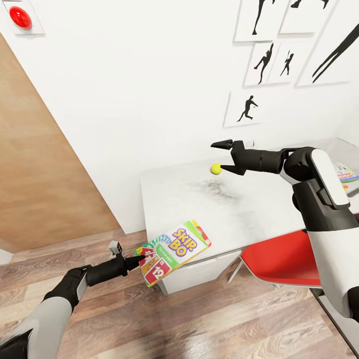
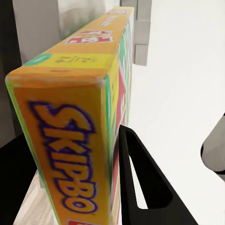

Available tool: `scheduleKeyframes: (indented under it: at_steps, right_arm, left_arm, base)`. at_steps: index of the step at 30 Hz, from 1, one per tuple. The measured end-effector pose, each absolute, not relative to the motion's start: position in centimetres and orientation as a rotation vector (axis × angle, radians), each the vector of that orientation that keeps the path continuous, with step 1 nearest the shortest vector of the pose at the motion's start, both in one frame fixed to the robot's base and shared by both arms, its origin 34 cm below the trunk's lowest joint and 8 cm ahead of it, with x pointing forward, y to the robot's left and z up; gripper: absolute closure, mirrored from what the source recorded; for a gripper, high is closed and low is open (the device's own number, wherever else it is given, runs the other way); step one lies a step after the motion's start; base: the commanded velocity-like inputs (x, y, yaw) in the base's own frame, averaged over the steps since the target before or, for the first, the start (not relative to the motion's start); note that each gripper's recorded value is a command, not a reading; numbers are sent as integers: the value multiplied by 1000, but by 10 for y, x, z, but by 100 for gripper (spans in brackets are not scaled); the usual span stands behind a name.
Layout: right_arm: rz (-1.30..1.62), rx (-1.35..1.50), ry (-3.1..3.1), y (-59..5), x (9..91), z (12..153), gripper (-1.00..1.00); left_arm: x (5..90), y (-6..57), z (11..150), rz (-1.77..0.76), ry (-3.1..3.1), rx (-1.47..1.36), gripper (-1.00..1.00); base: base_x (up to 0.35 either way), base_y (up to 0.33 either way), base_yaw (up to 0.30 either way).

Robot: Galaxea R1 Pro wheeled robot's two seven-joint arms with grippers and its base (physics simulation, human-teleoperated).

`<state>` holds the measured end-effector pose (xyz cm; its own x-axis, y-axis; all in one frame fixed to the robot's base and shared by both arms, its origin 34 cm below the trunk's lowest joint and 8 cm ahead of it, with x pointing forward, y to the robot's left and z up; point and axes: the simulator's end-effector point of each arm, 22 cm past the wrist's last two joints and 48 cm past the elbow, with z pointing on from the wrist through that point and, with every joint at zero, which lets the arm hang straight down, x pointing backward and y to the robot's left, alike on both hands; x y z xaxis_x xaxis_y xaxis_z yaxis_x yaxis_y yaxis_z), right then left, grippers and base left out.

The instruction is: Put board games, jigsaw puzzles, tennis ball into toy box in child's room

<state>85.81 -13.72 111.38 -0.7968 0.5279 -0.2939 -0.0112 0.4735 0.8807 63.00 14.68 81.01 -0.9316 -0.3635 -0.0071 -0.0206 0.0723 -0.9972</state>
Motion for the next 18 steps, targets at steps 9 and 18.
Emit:
scheduleKeyframes:
  at_steps: [9, 18]
  right_arm:
    - [1311, 429, 2184, -137, 856, 1122, -100]
    - [1309, 429, 2185, -138, 853, 1130, -100]
  left_arm:
    - [624, 145, 816, -1944, 2122, -380, 100]
    - [620, 144, 824, -1946, 2121, -380, 100]
  base:
    - [0, 0, 0]
    - [0, 0, 0]
